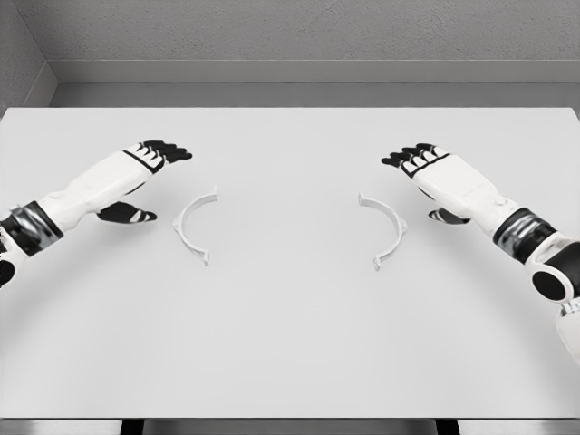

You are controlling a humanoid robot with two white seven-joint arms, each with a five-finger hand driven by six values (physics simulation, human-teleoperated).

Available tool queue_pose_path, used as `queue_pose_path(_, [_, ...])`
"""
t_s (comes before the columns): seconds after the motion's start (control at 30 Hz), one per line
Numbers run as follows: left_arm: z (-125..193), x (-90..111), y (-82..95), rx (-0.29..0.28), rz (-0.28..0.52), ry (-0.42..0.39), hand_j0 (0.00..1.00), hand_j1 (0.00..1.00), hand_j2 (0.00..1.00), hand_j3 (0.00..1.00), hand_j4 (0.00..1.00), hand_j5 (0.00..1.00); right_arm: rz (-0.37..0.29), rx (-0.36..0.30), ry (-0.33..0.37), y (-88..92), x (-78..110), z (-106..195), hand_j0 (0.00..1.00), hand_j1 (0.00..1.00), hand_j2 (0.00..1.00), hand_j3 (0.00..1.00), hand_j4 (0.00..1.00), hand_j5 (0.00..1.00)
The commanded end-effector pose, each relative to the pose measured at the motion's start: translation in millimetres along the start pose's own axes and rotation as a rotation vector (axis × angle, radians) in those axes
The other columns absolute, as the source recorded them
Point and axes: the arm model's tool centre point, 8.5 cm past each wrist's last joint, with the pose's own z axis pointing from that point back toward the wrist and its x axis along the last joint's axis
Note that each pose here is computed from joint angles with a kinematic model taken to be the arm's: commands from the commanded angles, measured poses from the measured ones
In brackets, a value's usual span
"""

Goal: Assemble PVC drainage pipe clamps

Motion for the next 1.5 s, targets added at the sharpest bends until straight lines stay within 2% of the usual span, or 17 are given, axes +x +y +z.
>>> queue_pose_path(0.0, [-5.0, 1.5, -6.0, -0.003, 0.014, -0.003, 1.00, 1.00, 1.00, 1.00, 1.00, 1.00, -0.008, 0.007, 0.010, 3.4, 1.9, -2.4, 1.00, 1.00, 1.00, 1.00, 1.00, 1.00])
queue_pose_path(0.17, [-11.3, 3.8, -9.3, -0.012, 0.014, -0.013, 1.00, 1.00, 1.00, 1.00, 1.00, 1.00, -0.015, 0.031, 0.014, 10.9, 0.0, -5.8, 1.00, 1.00, 1.00, 1.00, 1.00, 1.00])
queue_pose_path(0.37, [-13.0, 6.1, -14.2, -0.026, 0.018, -0.020, 1.00, 1.00, 1.00, 1.00, 1.00, 1.00, -0.011, 0.040, -0.005, 13.6, 6.6, -8.1, 1.00, 1.00, 1.00, 1.00, 1.00, 1.00])
queue_pose_path(0.57, [-8.6, -4.1, -19.2, -0.042, 0.026, 0.013, 1.00, 1.00, 1.00, 1.00, 1.00, 1.00, -0.011, 0.037, -0.008, 12.0, 8.7, -9.2, 1.00, 1.00, 1.00, 1.00, 1.00, 1.00])
queue_pose_path(0.67, [-8.6, -8.9, -16.2, -0.040, 0.022, 0.025, 1.00, 1.00, 1.00, 1.00, 1.00, 1.00, -0.013, 0.036, -0.011, 12.4, 9.9, -10.0, 1.00, 1.00, 1.00, 1.00, 1.00, 1.00])
queue_pose_path(1.1, [-16.5, -6.3, -20.9, -0.034, 0.039, 0.019, 1.00, 1.00, 1.00, 1.00, 1.00, 1.00, -0.003, 0.038, -0.041, 12.3, 20.6, -12.4, 1.00, 1.00, 1.00, 1.00, 1.00, 1.00])
queue_pose_path(1.47, [-30.5, 8.2, -29.0, -0.024, 0.063, -0.019, 1.00, 1.00, 1.00, 1.00, 1.00, 1.00, -0.007, 0.044, -0.063, 14.8, 31.6, -16.6, 1.00, 1.00, 1.00, 1.00, 1.00, 1.00])
